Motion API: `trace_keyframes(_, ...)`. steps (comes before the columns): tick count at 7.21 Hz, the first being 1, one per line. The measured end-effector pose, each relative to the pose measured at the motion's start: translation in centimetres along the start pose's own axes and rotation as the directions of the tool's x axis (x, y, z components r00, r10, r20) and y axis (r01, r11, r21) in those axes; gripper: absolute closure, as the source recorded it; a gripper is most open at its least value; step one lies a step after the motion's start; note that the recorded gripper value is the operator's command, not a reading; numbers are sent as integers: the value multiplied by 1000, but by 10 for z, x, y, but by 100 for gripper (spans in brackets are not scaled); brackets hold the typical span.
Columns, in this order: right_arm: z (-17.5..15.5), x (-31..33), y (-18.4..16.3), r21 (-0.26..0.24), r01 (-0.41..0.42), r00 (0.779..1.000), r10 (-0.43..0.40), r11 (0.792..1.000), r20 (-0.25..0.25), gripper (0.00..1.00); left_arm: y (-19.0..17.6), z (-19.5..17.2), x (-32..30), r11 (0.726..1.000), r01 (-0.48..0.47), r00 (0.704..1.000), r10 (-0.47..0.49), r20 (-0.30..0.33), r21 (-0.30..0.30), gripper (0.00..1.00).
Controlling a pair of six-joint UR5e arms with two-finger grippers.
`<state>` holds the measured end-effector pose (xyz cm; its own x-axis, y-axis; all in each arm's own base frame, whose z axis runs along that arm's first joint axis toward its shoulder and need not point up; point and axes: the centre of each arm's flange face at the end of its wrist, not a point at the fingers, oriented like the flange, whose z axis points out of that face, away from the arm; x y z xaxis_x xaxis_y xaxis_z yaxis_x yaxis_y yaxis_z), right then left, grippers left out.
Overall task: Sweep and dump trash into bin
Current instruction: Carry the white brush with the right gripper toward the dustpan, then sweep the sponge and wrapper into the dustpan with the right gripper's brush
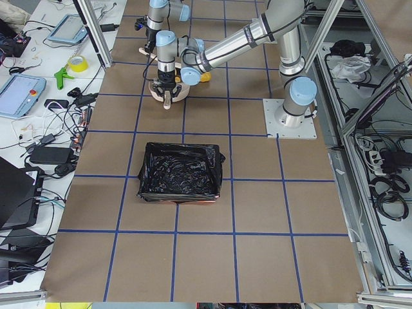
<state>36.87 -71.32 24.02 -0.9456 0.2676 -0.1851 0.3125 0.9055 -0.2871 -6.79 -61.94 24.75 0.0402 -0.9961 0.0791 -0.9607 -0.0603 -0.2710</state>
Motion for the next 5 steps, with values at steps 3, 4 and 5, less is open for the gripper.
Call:
trace_keyframes(3, 4, -38, 11, 13, -71, 997, 70, 997, 34, 100, 0, 0, 0, 1000, -2, 1000, 2, -1, 0, 100)
trace_keyframes(4, 5, -53, 17, 16, -77, 996, 76, 997, 48, 100, 0, 0, 0, 1000, -3, 1000, 3, -1, 0, 100)
trace_keyframes(5, 3, -66, 23, 19, -79, 995, 77, 997, 60, 100, 0, 0, 0, 1000, -3, 1000, 3, 0, -1, 100)
